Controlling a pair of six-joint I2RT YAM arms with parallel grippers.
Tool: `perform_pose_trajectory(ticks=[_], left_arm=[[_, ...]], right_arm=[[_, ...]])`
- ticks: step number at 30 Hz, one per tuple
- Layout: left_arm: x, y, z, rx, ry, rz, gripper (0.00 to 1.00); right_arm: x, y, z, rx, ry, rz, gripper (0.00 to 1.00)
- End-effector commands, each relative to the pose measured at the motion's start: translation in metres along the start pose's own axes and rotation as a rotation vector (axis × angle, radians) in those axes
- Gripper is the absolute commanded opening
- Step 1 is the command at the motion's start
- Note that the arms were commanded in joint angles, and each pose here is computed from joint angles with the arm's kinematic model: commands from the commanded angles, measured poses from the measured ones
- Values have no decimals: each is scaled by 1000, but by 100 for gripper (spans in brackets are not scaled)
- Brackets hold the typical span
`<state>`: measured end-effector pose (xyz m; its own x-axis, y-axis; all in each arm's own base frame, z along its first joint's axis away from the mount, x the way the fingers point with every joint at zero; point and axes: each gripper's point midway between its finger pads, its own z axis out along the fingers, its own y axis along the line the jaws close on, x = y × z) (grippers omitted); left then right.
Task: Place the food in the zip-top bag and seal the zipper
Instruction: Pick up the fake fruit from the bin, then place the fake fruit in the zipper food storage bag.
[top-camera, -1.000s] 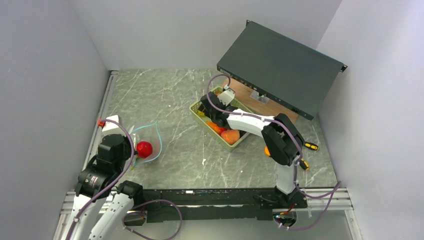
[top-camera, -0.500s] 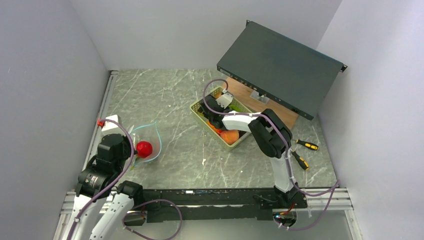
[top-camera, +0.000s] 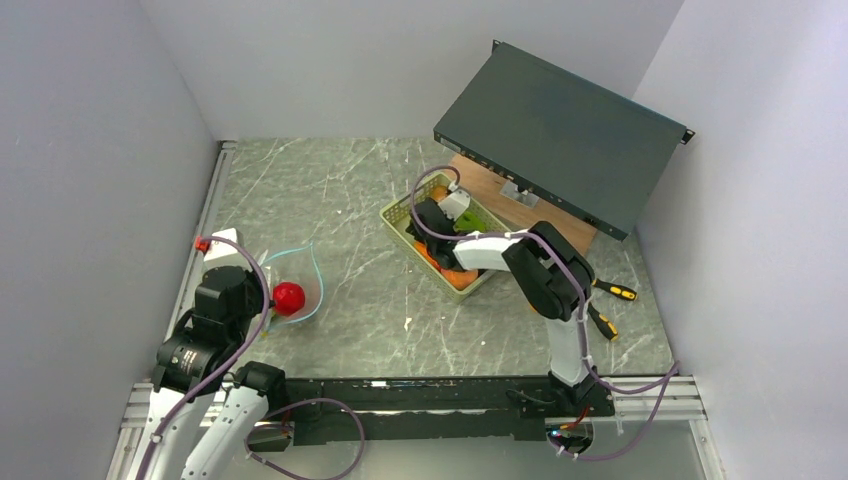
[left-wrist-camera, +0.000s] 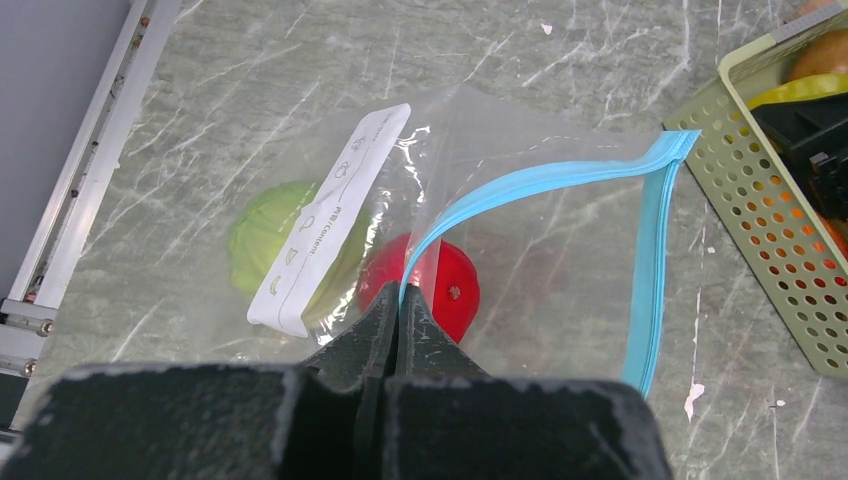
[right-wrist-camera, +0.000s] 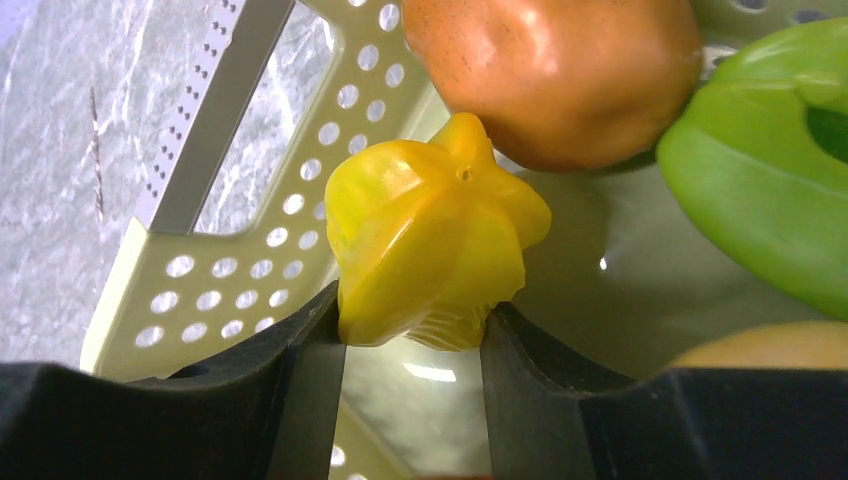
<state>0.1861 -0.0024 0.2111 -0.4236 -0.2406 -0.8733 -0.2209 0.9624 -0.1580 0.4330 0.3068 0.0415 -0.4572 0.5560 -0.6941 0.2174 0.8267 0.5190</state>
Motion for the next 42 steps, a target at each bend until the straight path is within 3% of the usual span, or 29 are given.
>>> perform_pose_trajectory(ticks=[1,13,20,32,37,42], left_arm=[[-17,-6,-2,27,-46,-13,0],[-16,-8,-2,33,-42,-10,0],[-16,-8,-2,39,-45,-10,0],[-17,-8,-3,40,-48,-12,0],[-17,-7,-3,37,-52,-15,0],[-17,-6,-4,33,-53,-16,0]], right_arm=[[-37,20,-28,-81,-56,-27,36],[-66,53,-90,-246,-28,-248,28],[-62,104,-153,-525,-8,-466,26],[7,216,-301,-1124,120,-612,25],[40,234,-330,-1233,173,-659,25],[68,241,-331,-1241,193,-720,27]])
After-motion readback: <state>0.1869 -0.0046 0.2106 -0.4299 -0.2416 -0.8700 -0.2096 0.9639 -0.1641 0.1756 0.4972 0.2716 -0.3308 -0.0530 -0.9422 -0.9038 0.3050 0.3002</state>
